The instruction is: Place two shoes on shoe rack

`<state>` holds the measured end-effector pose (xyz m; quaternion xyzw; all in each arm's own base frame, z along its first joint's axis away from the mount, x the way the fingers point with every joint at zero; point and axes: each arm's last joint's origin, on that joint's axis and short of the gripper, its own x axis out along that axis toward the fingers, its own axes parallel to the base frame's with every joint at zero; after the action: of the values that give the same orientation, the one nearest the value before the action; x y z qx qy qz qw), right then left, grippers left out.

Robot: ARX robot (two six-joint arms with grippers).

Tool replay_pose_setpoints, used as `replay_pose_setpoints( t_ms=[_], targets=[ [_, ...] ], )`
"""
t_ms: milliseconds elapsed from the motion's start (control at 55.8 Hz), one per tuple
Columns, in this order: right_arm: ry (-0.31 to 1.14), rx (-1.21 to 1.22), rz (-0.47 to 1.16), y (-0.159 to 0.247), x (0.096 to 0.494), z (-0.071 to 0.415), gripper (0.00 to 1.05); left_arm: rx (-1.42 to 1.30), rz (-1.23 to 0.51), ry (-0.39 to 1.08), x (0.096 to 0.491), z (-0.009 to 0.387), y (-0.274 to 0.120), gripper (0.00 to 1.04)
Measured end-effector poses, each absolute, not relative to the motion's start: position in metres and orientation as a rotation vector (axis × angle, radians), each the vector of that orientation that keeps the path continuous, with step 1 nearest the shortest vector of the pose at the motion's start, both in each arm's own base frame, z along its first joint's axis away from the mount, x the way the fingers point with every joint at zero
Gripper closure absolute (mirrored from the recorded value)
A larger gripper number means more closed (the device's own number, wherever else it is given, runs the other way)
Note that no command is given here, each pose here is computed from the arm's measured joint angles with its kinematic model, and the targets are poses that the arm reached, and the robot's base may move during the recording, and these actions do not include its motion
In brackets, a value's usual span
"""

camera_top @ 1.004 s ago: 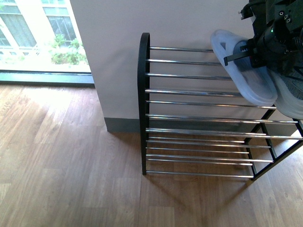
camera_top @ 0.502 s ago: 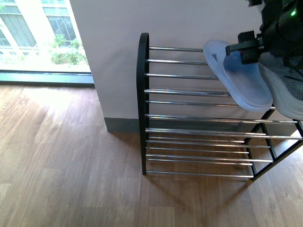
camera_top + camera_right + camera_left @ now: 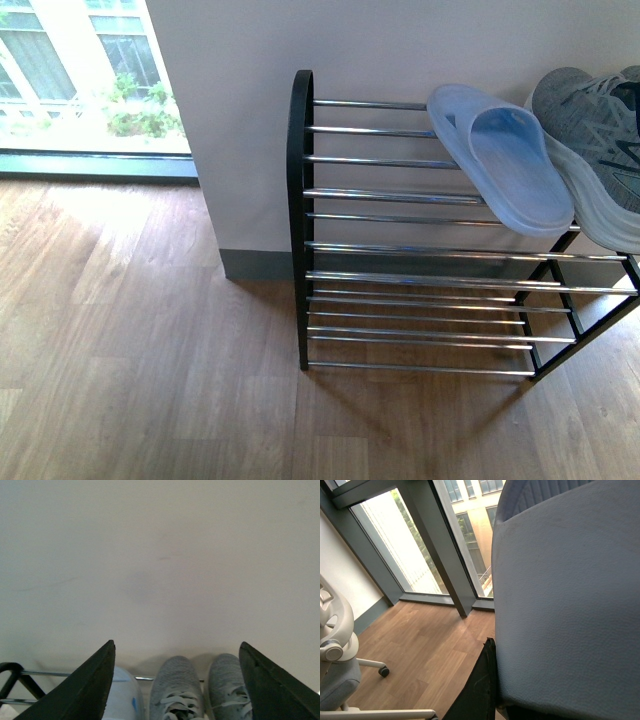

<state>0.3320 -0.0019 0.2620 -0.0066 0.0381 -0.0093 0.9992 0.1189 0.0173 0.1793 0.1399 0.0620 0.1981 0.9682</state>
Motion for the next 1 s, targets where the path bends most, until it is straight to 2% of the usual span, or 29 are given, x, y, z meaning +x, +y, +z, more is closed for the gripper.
replay_pose_setpoints(
  t_ms=[54, 126, 251, 395, 1004],
  targets=[
    [0.020, -0.012, -0.001, 0.000, 0.313, 0.242, 0.45, 0.283, 0.401, 0.125, 0.119, 0.179, 0.017, 1.03],
    [0.014, -0.012, 0.003, 0.000, 0.297, 0.229, 0.56, 0.283, 0.401, 0.125, 0.119, 0.179, 0.017, 1.03],
    [0.002, -0.012, -0.001, 0.000, 0.263, 0.215, 0.82, 0.283, 0.401, 0.125, 0.119, 0.179, 0.017, 1.03],
    [0.007, -0.011, 0.000, 0.000, 0.241, 0.205, 1.03, 0.283, 0.401, 0.125, 0.119, 0.179, 0.017, 1.03],
    [0.012, -0.008, 0.000, 0.000, 0.162, 0.175, 1.03, 0.283, 0.401, 0.125, 0.119, 0.179, 0.017, 1.03]
  ],
)
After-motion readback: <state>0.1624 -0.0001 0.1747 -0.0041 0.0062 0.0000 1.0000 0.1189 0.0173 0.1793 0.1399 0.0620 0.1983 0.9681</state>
